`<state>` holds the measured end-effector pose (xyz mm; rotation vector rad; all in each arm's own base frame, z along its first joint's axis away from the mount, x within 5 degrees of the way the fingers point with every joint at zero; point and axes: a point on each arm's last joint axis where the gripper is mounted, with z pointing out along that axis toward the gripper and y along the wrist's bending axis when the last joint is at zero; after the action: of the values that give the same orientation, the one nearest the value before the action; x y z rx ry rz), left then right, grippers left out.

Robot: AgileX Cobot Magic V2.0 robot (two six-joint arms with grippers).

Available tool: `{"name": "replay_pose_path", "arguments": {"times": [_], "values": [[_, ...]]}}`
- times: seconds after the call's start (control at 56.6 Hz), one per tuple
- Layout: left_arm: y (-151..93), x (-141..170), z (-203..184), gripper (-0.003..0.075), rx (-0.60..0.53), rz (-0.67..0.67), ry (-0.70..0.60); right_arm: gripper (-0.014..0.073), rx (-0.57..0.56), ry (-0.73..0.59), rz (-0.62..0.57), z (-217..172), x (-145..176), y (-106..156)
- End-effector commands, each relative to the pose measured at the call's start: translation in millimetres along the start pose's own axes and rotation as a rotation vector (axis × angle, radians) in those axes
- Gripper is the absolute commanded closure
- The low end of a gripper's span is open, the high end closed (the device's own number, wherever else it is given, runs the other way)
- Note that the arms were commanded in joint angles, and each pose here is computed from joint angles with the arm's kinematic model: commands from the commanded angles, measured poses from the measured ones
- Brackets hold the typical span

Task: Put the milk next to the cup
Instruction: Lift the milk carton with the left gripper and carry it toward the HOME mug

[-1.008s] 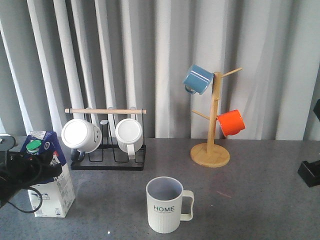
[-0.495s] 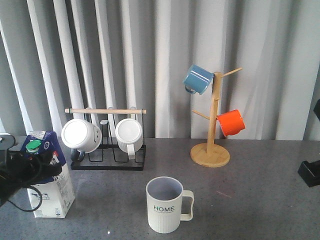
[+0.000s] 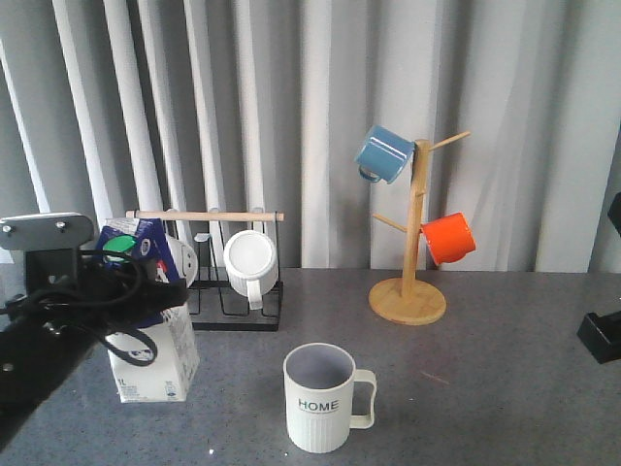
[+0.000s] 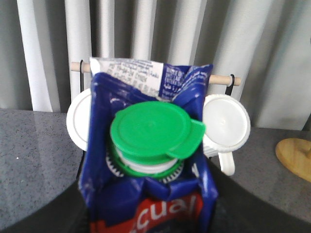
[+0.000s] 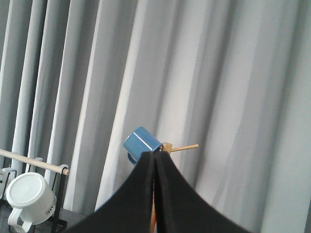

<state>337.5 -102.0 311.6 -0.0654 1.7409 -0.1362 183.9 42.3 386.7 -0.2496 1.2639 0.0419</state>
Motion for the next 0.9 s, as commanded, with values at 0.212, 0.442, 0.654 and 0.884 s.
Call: {"name": "replay_pose_path", "arguments": {"times": [0.212, 0.442, 0.654, 0.884], "values": [[-57.3, 1.1, -20.9, 0.0726, -0.041, 0.014, -0.053, 0.0603, 0.025, -0.105, -0.008, -0.7, -17.9, -4.2], [-85.4, 20.4, -9.6, 0.0726, 0.025, 0.045, -0.001, 0.0603, 0.025, -0.105, -0.008, -0.7, -17.9, -4.2], [-91.4, 31.8, -0.3, 0.0726, 0.006, 0.063, 0.010, 0.0603, 0.025, -0.105, -0.008, -0.7, -17.9, -4.2], [-96.6, 30.7, 1.3, 0.0726, 0.015, 0.017, 0.004, 0.0603, 0.025, -0.105, -0.008, -0.7, -17.9, -4.2]]}}
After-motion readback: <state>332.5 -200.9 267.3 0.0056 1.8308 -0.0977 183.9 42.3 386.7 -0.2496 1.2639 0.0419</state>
